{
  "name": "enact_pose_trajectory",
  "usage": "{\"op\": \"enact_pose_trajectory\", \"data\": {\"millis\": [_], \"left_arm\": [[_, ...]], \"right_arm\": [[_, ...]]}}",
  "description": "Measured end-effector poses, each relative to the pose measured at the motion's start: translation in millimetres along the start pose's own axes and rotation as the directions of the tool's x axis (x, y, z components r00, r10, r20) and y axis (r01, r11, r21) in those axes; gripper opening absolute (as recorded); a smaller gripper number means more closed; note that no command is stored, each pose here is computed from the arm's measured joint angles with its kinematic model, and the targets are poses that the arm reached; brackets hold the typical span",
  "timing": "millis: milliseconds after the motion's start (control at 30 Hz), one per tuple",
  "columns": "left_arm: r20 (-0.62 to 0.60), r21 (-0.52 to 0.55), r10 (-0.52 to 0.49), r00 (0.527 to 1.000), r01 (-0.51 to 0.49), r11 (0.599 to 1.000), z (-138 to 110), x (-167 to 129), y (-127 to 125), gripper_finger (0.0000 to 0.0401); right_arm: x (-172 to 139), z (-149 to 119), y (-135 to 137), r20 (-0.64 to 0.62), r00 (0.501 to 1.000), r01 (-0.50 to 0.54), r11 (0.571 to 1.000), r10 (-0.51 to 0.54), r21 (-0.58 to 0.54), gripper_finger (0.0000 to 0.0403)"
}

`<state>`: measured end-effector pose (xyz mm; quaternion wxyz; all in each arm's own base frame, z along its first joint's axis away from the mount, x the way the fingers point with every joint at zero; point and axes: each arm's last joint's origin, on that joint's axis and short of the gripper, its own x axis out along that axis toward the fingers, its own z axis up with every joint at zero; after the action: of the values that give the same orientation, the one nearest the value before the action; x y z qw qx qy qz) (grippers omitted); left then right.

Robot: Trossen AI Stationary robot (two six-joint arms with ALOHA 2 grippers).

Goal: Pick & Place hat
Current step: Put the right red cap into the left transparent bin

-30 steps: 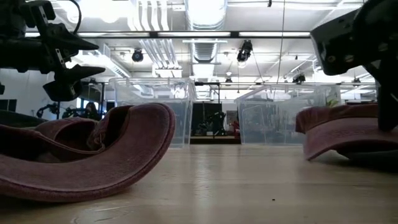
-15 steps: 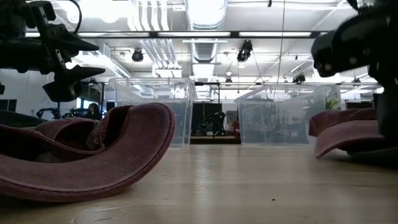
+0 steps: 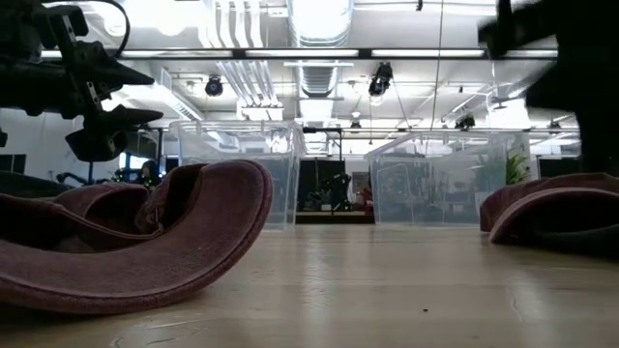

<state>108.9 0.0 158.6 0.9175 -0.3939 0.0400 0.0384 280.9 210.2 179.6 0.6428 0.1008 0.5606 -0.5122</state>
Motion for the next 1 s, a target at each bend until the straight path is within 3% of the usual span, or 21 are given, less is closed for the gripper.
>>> {"op": "enact_pose_trajectory", "data": {"millis": [100, 267, 367, 433, 567, 667, 833, 933, 1000], "left_arm": [[-0.002, 0.000, 0.002, 1.000, -0.002, 1.000, -0.2, 0.2, 0.2, 0.0202], [-0.005, -0.001, 0.006, 1.000, -0.006, 1.000, -0.5, 0.4, 0.5, 0.0202], [-0.010, -0.001, 0.010, 1.000, -0.010, 1.000, -0.9, 0.4, 0.9, 0.0202], [-0.011, -0.011, 0.010, 1.000, -0.011, 1.000, -1.0, 0.4, 0.9, 0.0202], [-0.012, -0.040, 0.012, 1.000, -0.012, 0.999, -1.1, 0.6, 1.0, 0.0202], [-0.018, -0.071, 0.007, 1.000, -0.008, 0.997, -1.3, 0.6, 1.0, 0.0202], [-0.019, -0.094, -0.002, 1.000, 0.000, 0.996, -1.1, 0.6, 0.5, 0.0202], [-0.018, -0.094, -0.002, 1.000, 0.001, 0.996, -1.0, 0.6, 0.4, 0.0202], [-0.016, -0.101, -0.004, 1.000, 0.002, 0.995, -0.9, 0.6, 0.2, 0.0202]], "right_arm": [[-20.6, 11.2, -20.2, 0.054, 0.995, -0.094, 0.987, 0.088, 0.129, 0.0007], [-47.3, 28.3, -55.5, 0.139, 0.964, -0.257, 0.924, 0.226, 0.282, 0.0007], [-55.4, 32.7, -67.2, 0.120, 0.930, -0.365, 0.839, 0.347, 0.404, 0.0008], [-58.7, 33.6, -69.3, 0.106, 0.884, -0.446, 0.755, 0.455, 0.481, 0.0009], [-61.2, 34.5, -69.1, 0.113, 0.808, -0.537, 0.643, 0.579, 0.546, 0.0031], [-58.5, 38.0, -62.4, 0.097, 0.792, -0.543, 0.623, 0.602, 0.562, 0.0071], [-58.2, 43.9, -34.8, 0.128, 0.710, -0.606, 0.509, 0.692, 0.611, 0.0150], [-44.6, 36.9, -23.8, 0.102, 0.767, -0.526, 0.531, 0.633, 0.664, 0.0186], [-37.6, 30.0, -23.1, 0.075, 0.812, -0.437, 0.518, 0.579, 0.735, 0.0202]]}}
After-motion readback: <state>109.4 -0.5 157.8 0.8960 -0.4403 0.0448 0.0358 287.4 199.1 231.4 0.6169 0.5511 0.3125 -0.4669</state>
